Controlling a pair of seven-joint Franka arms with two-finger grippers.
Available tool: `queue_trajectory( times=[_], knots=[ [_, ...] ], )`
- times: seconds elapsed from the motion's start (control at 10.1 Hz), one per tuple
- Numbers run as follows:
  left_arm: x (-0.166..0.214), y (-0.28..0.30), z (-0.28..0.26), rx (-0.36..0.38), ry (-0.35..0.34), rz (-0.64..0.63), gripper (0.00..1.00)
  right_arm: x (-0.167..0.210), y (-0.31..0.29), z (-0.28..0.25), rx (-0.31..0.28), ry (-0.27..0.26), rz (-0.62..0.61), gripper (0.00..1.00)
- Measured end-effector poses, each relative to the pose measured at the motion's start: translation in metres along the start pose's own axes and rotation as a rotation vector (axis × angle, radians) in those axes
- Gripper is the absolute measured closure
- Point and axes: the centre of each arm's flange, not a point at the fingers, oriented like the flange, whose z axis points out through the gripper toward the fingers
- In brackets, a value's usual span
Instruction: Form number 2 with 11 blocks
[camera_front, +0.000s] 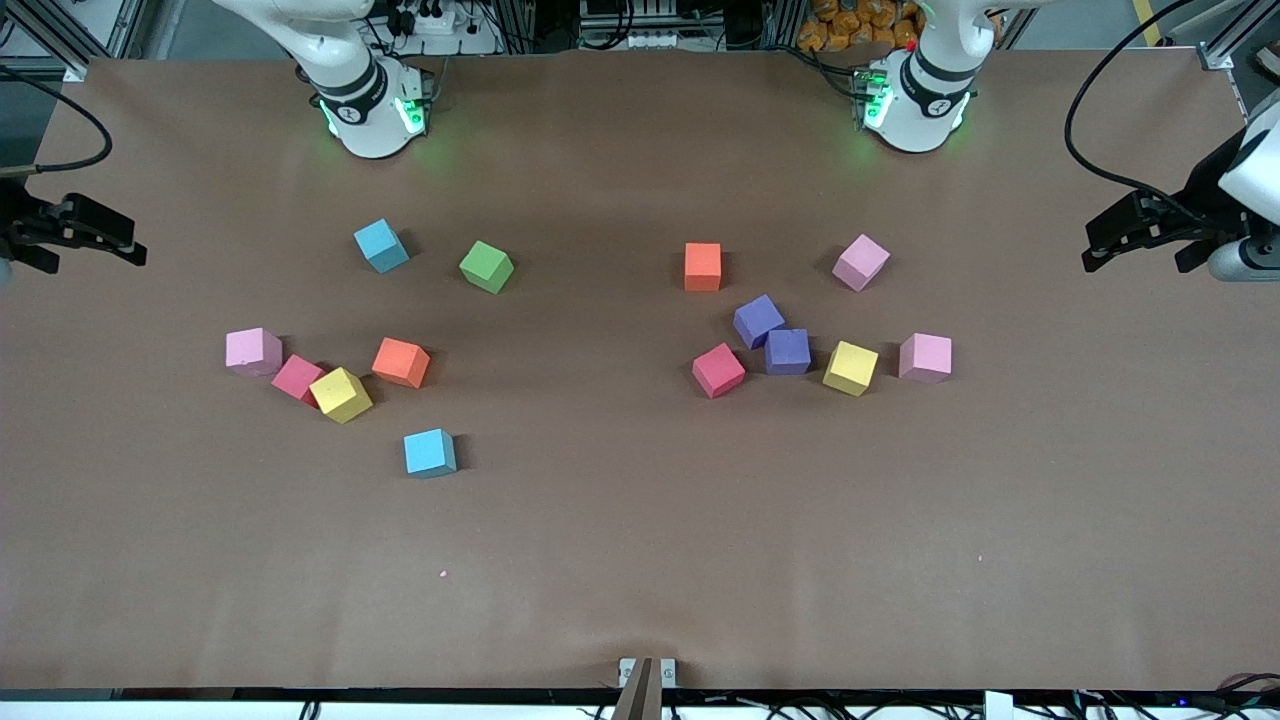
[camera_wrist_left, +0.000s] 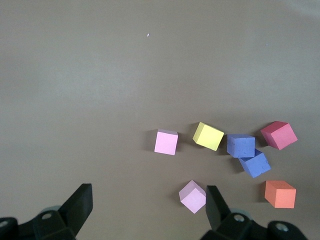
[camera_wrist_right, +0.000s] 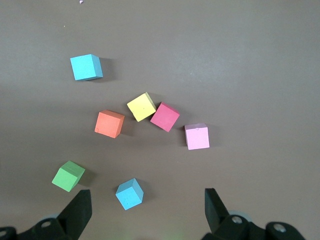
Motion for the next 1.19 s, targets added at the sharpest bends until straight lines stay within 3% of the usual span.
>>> queue_trajectory(
  times=[0.5, 0.89, 1.19],
  knots=[
    [0.007, 0.000, 0.016, 0.000, -0.028, -0.011, 0.00, 0.000, 0.000, 0.000, 0.000, 0.000, 0.000, 0.00],
    [0.047, 0.009, 0.107, -0.016, -0.142, -0.005, 0.00, 0.002, -0.004, 0.003, 0.000, -0.006, -0.008, 0.00],
    [0.057, 0.070, 0.184, -0.032, -0.183, -0.084, 0.00, 0.003, -0.006, 0.007, 0.002, -0.016, -0.011, 0.00]
  ],
)
